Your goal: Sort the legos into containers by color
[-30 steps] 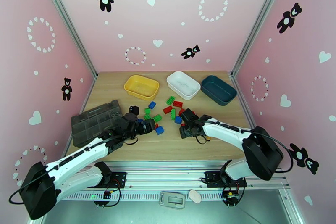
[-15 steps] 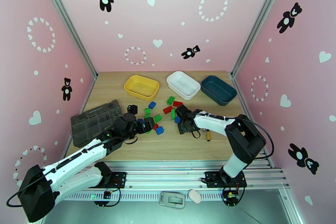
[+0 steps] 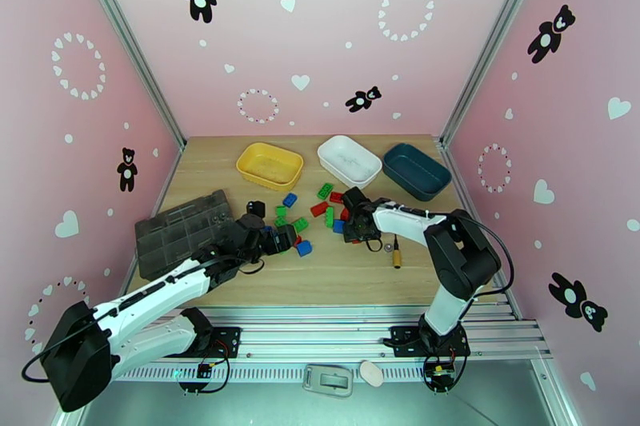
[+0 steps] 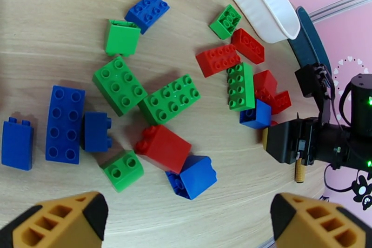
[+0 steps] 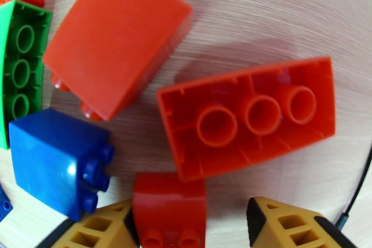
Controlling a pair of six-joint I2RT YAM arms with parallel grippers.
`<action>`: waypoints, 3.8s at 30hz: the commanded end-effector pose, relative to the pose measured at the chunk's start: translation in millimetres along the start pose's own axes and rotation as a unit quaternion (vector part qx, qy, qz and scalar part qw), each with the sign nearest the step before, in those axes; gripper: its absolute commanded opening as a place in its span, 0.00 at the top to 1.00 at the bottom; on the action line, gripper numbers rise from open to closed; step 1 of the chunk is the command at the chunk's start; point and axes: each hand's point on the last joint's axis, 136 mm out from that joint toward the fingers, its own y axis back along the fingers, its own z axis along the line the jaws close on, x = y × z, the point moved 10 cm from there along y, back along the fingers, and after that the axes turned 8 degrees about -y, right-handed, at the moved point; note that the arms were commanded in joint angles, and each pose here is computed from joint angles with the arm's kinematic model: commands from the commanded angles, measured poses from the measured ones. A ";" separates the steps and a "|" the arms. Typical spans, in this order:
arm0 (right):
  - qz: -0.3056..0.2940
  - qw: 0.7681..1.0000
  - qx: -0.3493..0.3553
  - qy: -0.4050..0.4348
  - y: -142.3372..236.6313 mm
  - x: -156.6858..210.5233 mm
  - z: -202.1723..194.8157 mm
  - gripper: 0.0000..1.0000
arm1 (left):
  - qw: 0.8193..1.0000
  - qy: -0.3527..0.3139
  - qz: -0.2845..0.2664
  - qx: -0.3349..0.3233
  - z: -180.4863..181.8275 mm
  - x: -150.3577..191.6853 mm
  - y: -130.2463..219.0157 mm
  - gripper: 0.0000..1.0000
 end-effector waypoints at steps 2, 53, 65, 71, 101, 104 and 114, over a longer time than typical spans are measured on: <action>-0.001 1.000 -0.023 -0.011 -2.4 -0.5 0.9 0.50 | 1.000 0.004 -0.009 0.020 -13.1 -11.2 0.1 0.02; -0.188 0.931 -0.005 -0.312 108.6 -110.8 -183.5 0.78 | 0.955 -0.017 0.043 0.295 -258.1 -148.3 -216.5 0.02; -0.189 0.926 0.038 -0.324 98.7 -143.8 -195.1 0.78 | 0.959 -0.012 0.043 0.278 -230.9 -146.8 -215.8 0.02; -0.179 0.924 0.066 -0.331 83.0 -170.9 -207.6 0.77 | 0.961 -0.020 0.040 0.271 -216.0 -144.3 -202.5 0.02; -0.152 0.981 -0.036 -0.114 101.9 -115.5 -71.1 0.31 | 0.997 -0.058 -0.001 0.041 -60.6 -54.3 -65.2 0.02; -0.122 0.989 -0.026 -0.075 87.8 -92.2 -50.9 0.30 | 0.998 -0.049 -0.005 0.030 -46.3 -43.5 -52.3 0.02; -0.047 0.999 -0.013 -0.022 48.9 -28.6 -30.1 0.21 | 0.999 -0.028 -0.025 0.016 -19.7 -24.2 -21.5 0.01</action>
